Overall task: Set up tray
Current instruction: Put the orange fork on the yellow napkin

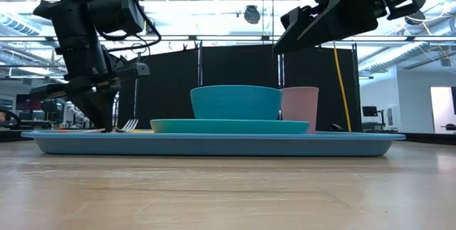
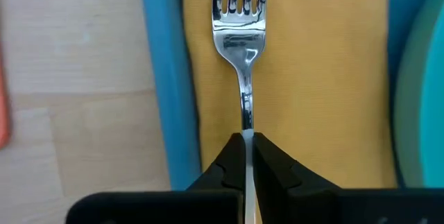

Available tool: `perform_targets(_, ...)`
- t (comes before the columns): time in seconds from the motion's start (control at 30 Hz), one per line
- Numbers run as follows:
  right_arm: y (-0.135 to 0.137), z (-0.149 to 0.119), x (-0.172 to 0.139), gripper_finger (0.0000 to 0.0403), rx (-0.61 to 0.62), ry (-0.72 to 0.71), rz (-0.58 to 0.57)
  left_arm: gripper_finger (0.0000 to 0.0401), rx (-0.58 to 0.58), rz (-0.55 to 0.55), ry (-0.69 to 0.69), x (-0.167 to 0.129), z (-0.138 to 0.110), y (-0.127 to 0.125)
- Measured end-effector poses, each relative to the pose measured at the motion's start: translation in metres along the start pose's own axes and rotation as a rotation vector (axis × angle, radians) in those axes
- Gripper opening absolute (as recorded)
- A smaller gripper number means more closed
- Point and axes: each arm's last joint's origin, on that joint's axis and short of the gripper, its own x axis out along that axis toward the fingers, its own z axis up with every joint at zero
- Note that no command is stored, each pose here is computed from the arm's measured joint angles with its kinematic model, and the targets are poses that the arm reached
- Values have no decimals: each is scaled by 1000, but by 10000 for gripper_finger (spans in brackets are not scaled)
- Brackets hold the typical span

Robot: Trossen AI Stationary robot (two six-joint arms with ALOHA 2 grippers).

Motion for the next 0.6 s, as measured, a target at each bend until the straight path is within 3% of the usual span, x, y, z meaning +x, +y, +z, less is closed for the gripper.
perform_targets(0.37,0,0,0,216,0,-1,0,10,-8,44,18,11,-3,-1)
perform_targets(0.6,0,0,0,216,0,-2,0,44,-14,32,29,13,-3,-2)
